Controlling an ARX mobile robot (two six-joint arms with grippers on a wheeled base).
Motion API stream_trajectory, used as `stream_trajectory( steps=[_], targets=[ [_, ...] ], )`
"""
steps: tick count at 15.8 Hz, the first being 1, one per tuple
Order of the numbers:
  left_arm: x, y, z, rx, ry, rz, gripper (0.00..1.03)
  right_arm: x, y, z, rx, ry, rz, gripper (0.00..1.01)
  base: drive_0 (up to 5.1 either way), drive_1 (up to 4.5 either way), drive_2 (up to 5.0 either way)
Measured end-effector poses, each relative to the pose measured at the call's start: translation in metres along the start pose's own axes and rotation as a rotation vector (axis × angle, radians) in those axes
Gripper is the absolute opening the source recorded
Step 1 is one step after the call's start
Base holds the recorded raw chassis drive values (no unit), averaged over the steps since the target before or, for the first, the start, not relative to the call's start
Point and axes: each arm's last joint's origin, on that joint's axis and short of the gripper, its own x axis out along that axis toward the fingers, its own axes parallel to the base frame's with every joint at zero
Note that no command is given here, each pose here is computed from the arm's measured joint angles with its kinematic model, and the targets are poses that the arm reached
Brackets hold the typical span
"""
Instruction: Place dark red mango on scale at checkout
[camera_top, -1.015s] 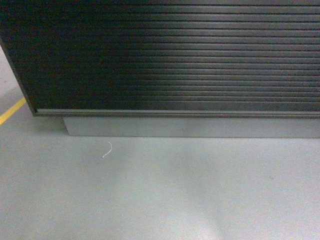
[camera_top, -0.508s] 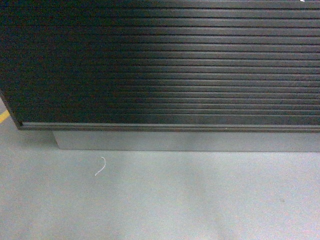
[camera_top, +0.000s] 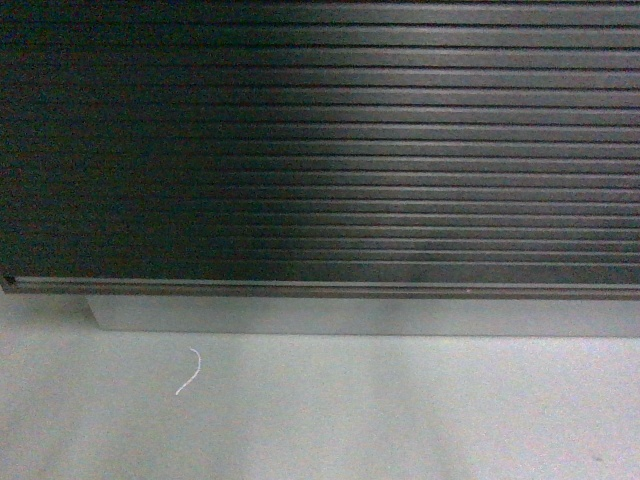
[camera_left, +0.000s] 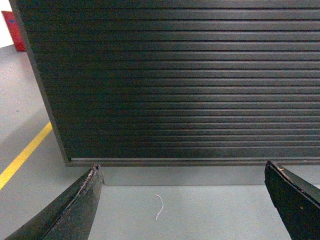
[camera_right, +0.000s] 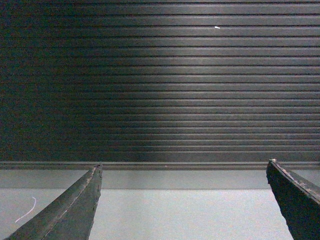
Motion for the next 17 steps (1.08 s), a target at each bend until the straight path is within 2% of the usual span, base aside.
stream_trajectory(
  steps=[17],
  targets=[
    [0.0,0.0,0.0002,0.0,-0.002,0.0,0.98,0.0,0.0,0.0002,0.0,-0.002,0.0,0.98,0.0,2.89,-2.8]
  ],
)
